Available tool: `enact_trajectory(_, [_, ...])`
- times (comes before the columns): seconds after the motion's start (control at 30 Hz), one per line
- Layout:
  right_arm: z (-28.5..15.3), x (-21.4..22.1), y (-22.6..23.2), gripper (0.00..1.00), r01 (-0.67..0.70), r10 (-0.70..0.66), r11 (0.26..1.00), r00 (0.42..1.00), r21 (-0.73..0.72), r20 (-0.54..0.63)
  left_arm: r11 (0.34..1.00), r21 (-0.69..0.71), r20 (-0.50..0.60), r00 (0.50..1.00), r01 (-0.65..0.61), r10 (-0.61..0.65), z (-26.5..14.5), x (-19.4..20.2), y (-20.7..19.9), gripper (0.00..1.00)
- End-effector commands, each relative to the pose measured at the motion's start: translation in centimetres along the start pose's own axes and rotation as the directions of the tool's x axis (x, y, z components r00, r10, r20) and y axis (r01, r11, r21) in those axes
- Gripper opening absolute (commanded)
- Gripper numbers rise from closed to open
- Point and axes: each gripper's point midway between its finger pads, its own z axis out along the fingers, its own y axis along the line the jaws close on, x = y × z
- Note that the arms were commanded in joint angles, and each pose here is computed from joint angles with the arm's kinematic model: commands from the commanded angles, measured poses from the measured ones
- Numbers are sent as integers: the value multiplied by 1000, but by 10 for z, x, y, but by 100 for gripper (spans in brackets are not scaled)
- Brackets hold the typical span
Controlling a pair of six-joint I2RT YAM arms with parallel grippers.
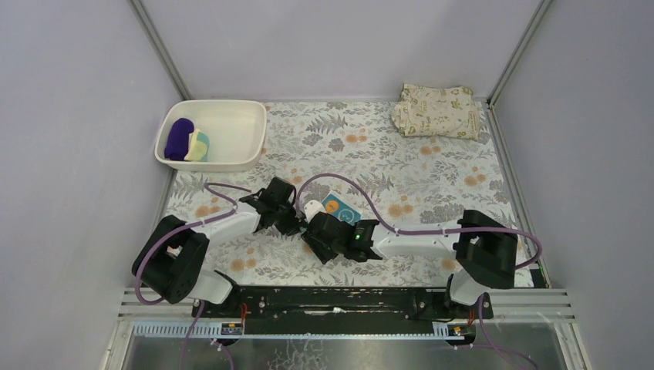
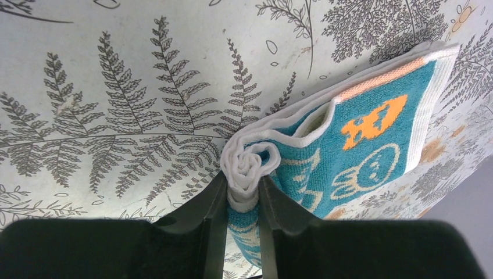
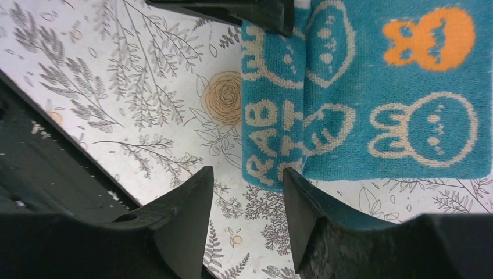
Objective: Roll the towels
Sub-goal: Roll the towel at the center of the board.
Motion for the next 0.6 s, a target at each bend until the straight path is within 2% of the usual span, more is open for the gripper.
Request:
enact_trajectory(0.0, [11, -13, 2, 54, 17, -18, 1000, 999, 23, 41, 997, -71, 24, 1000, 2, 0, 1, -1, 16, 20])
enact_trajectory(0.33, [31, 37, -21, 52, 75, -57, 987, 991, 144, -123, 997, -81, 25, 1000, 2, 0, 2, -1, 18, 22])
enact_trajectory(0.57, [36, 70, -31, 43, 123, -79, 975, 970, 185, -228, 996, -85, 31, 1000, 3, 0, 3, -3, 15, 24])
